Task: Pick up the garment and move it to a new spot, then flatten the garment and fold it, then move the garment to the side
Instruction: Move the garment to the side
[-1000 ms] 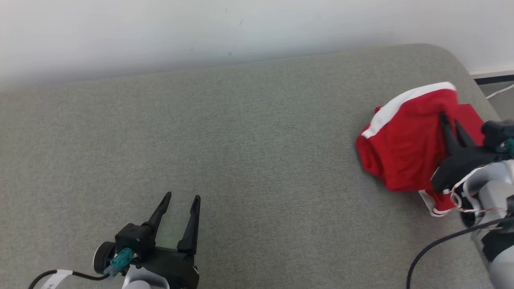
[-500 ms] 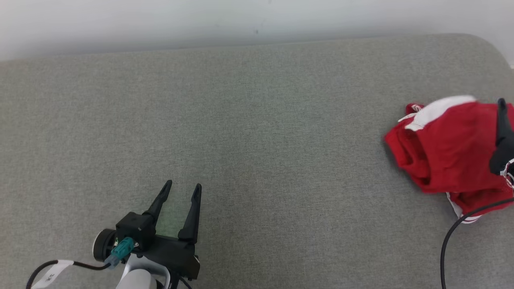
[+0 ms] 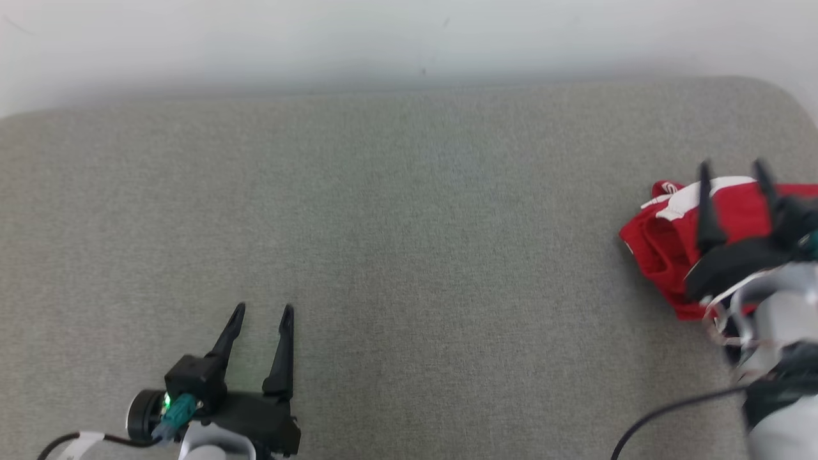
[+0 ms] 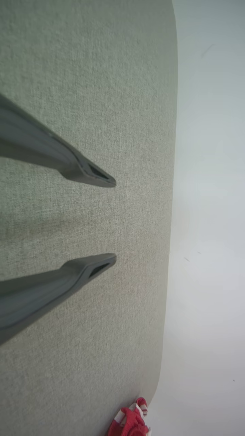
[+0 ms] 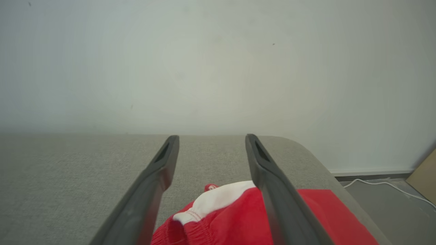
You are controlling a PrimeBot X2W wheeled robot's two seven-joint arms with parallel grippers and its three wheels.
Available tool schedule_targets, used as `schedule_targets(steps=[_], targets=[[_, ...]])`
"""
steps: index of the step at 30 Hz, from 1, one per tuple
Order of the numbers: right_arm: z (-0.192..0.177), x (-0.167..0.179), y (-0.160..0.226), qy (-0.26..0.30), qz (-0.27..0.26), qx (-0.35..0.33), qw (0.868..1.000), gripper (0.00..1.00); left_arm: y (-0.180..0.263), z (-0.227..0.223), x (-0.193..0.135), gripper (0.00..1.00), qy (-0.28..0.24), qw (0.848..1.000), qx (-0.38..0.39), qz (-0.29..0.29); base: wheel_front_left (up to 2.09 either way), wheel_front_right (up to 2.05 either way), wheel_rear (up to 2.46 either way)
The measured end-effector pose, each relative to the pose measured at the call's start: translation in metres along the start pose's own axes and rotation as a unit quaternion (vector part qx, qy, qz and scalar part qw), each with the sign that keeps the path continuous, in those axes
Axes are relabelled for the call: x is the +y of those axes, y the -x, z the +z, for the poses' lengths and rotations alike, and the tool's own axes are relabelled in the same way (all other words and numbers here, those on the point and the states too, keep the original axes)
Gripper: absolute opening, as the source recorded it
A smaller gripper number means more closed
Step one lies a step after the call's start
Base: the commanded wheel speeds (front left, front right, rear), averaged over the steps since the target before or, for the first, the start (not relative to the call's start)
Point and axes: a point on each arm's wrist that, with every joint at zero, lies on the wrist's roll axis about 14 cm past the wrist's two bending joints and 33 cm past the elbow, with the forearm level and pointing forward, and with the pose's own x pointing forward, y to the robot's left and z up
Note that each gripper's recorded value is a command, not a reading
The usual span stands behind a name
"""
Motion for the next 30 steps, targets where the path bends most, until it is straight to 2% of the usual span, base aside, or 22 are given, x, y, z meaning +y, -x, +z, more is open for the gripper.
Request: schedule_targets(steps=[4,10,21,30], targets=[[0.000,0.043,0.023,-0.036,0.036,-0.010,0.999,1.00,0.018,0.005,0.013,1.00,-0.010,1.000,-0.002,0.028,0.00,0.00,0.00],[-0.002,0.076,0.056,-0.081,0.056,-0.012,0.995,1.00,0.044,0.006,0.026,1.00,-0.027,0.998,0.005,0.050,0.00,0.00,0.00],[0.004,0.102,0.084,-0.112,0.071,-0.022,0.991,1.00,0.075,0.018,0.059,1.00,-0.044,0.994,-0.006,0.104,0.00,0.00,0.00],[-0.012,0.119,0.106,-0.119,0.087,0.003,0.989,1.00,0.085,0.022,0.070,1.00,-0.056,0.991,-0.010,0.123,0.00,0.00,0.00]])
